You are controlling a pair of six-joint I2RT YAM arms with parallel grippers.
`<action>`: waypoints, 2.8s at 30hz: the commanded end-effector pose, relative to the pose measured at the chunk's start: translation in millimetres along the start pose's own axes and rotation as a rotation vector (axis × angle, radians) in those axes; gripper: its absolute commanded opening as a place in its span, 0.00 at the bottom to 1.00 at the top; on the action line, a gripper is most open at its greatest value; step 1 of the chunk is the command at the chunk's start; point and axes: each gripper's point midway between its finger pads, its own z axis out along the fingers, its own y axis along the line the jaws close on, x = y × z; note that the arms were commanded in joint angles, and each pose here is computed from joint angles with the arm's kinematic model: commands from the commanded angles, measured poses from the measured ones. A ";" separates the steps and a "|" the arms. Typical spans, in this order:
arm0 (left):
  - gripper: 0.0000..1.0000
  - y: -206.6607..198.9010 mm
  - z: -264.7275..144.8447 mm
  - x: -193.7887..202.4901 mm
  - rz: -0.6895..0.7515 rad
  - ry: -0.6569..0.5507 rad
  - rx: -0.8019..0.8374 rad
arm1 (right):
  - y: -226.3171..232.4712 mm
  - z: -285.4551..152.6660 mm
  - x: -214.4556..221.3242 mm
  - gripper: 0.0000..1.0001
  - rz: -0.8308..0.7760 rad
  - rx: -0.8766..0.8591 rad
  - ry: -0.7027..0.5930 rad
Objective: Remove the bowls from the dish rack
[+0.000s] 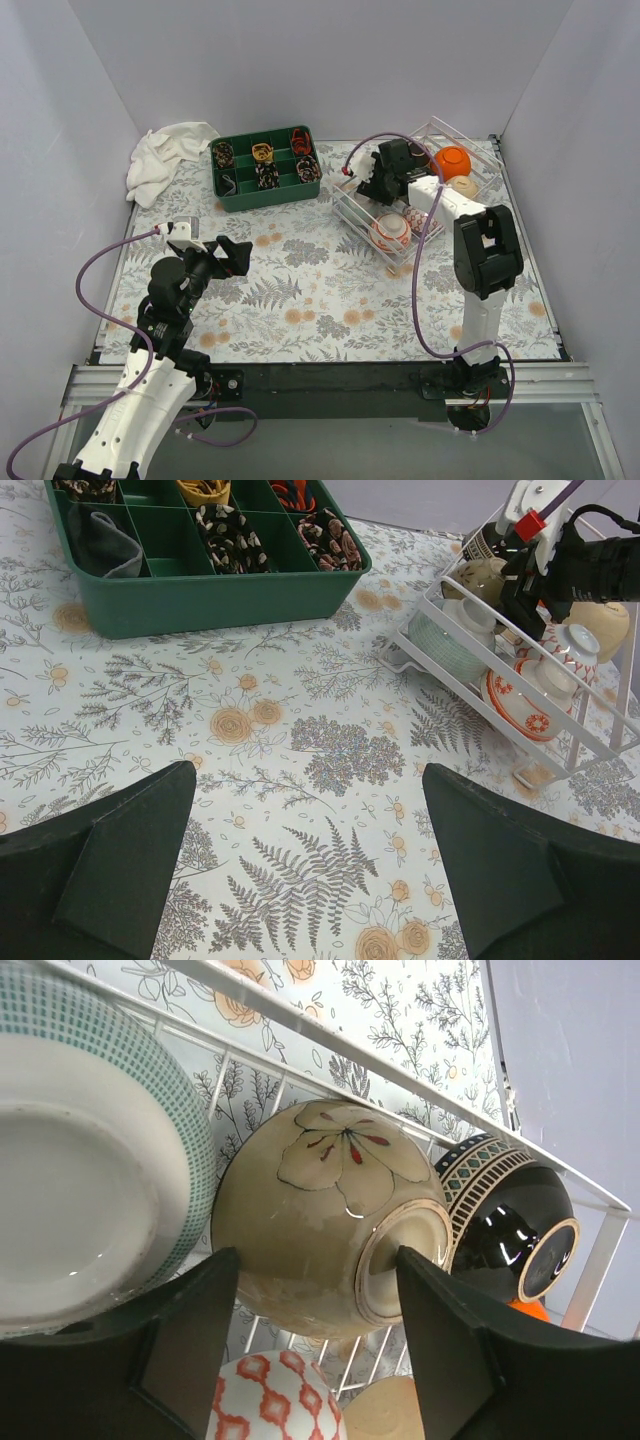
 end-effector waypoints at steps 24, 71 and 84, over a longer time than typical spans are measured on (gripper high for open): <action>0.98 -2.7 1.5 6.1 0.015 0.028 0.020 | -50.9 -101.1 10.5 0.88 0.719 0.366 -0.126; 0.98 -5.5 5.5 12.6 0.017 0.061 0.041 | -6.9 -80.6 74.5 0.60 1.142 0.202 -0.025; 0.98 -5.8 5.5 12.7 0.017 0.062 0.042 | -28.8 -113.6 66.0 0.72 1.083 0.247 -0.034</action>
